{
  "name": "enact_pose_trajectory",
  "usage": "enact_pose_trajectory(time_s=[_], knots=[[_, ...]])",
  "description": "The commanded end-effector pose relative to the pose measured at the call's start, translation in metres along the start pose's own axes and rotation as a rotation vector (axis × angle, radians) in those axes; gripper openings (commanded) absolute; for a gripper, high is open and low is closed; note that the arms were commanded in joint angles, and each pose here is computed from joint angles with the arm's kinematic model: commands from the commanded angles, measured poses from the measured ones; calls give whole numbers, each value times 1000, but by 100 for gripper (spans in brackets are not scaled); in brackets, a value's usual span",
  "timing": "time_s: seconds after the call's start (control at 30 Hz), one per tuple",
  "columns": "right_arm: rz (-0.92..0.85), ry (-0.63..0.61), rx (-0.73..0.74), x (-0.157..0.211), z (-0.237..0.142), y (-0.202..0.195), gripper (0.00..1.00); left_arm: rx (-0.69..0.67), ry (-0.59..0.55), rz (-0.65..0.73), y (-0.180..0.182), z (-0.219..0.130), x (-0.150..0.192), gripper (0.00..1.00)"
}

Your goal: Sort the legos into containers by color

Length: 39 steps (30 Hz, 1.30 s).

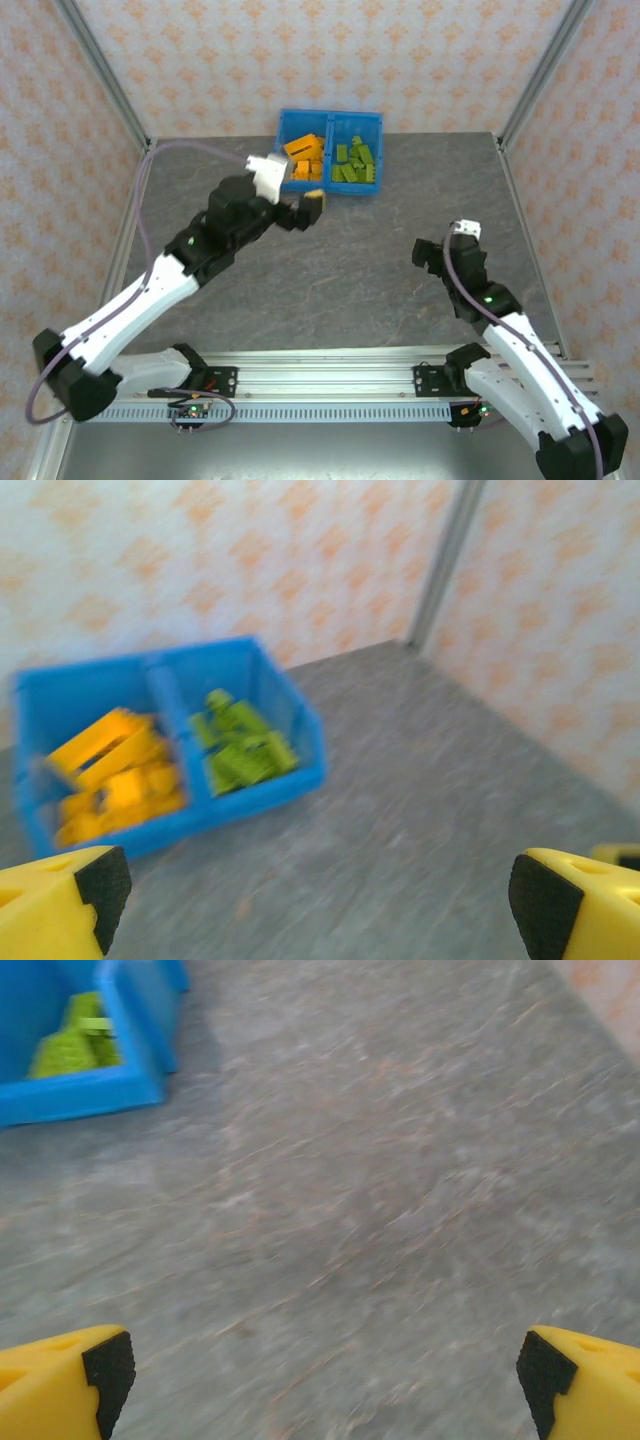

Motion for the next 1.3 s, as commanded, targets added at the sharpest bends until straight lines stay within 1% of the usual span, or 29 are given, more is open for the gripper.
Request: enact_pose_trajectory(time_s=[0.0, 0.07, 0.13, 0.17, 0.2, 0.27, 0.3, 0.33, 0.37, 0.4, 0.47, 0.5, 0.53, 0.57, 0.6, 0.63, 0.67, 0.7, 0.73, 0.8, 0.83, 0.87, 0.9, 0.93, 1.0, 1.03, 1.07, 1.1, 1.27], knots=[[-30, -267, 181, -24, 24, -8, 99, -275, -7, 94, 38, -23, 51, 100], [-69, -246, 275, -18, 48, -11, 99, -479, -22, 100, 64, -44, 76, 100], [-92, -213, 332, -14, 76, -11, 99, -624, 4, 112, 85, -57, 100, 100], [-79, -195, 338, -10, 93, -13, 99, -679, 25, 114, 94, -61, 111, 100], [-63, -183, 330, -6, 109, -15, 99, -719, 45, 112, 101, -63, 119, 100], [-77, -169, 372, -18, 128, -16, 99, -785, 84, 105, 115, -63, 135, 100], [-67, -227, 365, -22, 136, -16, 99, -814, 98, 100, 121, -62, 140, 100], [-58, -244, 353, -18, 144, -18, 99, -846, 107, 92, 127, -61, 146, 100], [-29, -237, 360, -19, 153, -23, 98, -864, 112, 88, 132, -59, 150, 100], [-13, -178, 350, -19, 154, -28, 97, -883, 119, 81, 138, -57, 156, 100], [47, -212, 259, -12, 149, -37, 100, -888, 111, 64, 147, -52, 166, 100], [75, -217, 186, -4, 146, -42, 99, -892, 97, 46, 153, -49, 172, 100], [112, -314, 179, -1, 147, -49, 99, -887, 88, 28, 160, -46, 178, 100], [115, -326, 188, 2, 147, -51, 99, -882, 78, 16, 166, -42, 182, 100], [112, -253, 205, -1, 147, -50, 99, -899, 72, -1, 174, -39, 188, 100], [104, -244, 201, -3, 147, -49, 99, -917, 65, -17, 182, -37, 192, 100], [94, -283, 199, -1, 148, -47, 99, -922, 68, -25, 189, -33, 194, 100], [83, -281, 215, 0, 147, -45, 99, -891, 65, -29, 193, -27, 192, 100], [81, -242, 224, -1, 147, -44, 99, -870, 27, -38, 198, -21, 190, 100], [80, -258, 210, -1, 148, -44, 99, -837, -12, -67, 209, -8, 187, 100], [82, -246, 210, -2, 147, -44, 99, -816, -2, -84, 215, 1, 189, 100], [84, -256, 209, -3, 147, -44, 99, -808, 33, -100, 221, 9, 194, 100], [80, -252, 210, -1, 148, -44, 99, -810, 50, -111, 227, 17, 204, 100], [82, -248, 210, -2, 147, -44, 99, -789, 20, -88, 228, 23, 207, 100], [81, -251, 211, -1, 147, -44, 99, -719, 99, -85, 223, 29, 205, 100], [81, -249, 211, -2, 147, -45, 99, -713, 70, -71, 223, 29, 206, 100], [80, -252, 211, -1, 147, -44, 99, -724, 101, -84, 224, 28, 206, 100], [81, -249, 211, -1, 147, -44, 99, -726, 89, -80, 224, 28, 206, 100], [78, -248, 209, -2, 148, -44, 99, -701, 101, -76, 223, 31, 205, 100]])
Point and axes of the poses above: each hand's point on the last joint's axis, 136 mm out from that joint toward the fingers, its own z axis out along the fingers, its own y axis along the line the jaws close on, x = y × z, the point moved 7 cm from there along -z, back along the fingers, and after that the axes turned 1 degree about z, right-handed, at the moved point
